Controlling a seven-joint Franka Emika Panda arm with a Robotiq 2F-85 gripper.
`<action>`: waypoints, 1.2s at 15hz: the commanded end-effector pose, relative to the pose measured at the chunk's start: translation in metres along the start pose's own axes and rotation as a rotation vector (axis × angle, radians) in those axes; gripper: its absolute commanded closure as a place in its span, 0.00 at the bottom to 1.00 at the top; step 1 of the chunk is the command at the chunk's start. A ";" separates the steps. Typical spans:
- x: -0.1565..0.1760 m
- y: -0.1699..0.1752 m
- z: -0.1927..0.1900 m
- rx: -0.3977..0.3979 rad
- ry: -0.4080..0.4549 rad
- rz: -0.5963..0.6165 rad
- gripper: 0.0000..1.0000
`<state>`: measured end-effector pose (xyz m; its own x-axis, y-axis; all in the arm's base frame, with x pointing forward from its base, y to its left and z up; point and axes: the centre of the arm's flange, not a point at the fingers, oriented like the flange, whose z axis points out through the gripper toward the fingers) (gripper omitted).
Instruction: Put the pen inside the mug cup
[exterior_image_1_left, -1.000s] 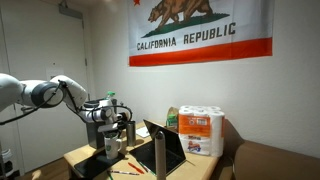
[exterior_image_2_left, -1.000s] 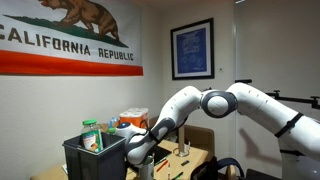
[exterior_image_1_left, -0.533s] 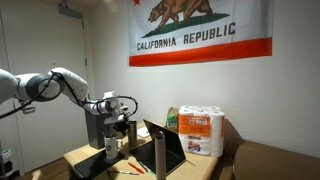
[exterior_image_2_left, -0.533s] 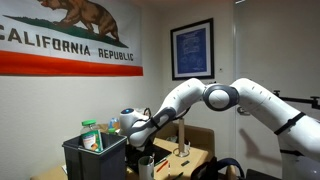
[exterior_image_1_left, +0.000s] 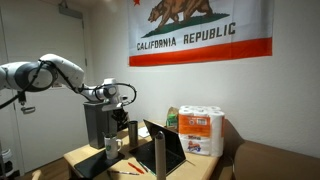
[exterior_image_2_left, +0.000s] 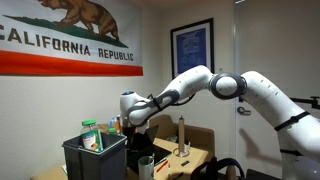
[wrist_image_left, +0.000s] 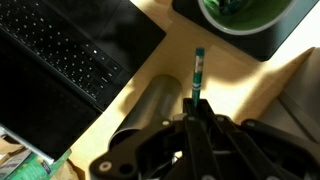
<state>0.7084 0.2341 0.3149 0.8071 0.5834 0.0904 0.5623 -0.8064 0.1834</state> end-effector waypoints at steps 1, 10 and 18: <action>-0.023 -0.006 -0.041 0.053 -0.027 0.038 0.93; -0.070 -0.017 -0.122 0.100 -0.285 0.047 0.93; -0.122 -0.028 -0.105 0.118 -0.612 0.062 0.93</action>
<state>0.5962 0.2043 0.4137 0.7948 0.4442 -0.4134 0.5168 -0.8526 0.0775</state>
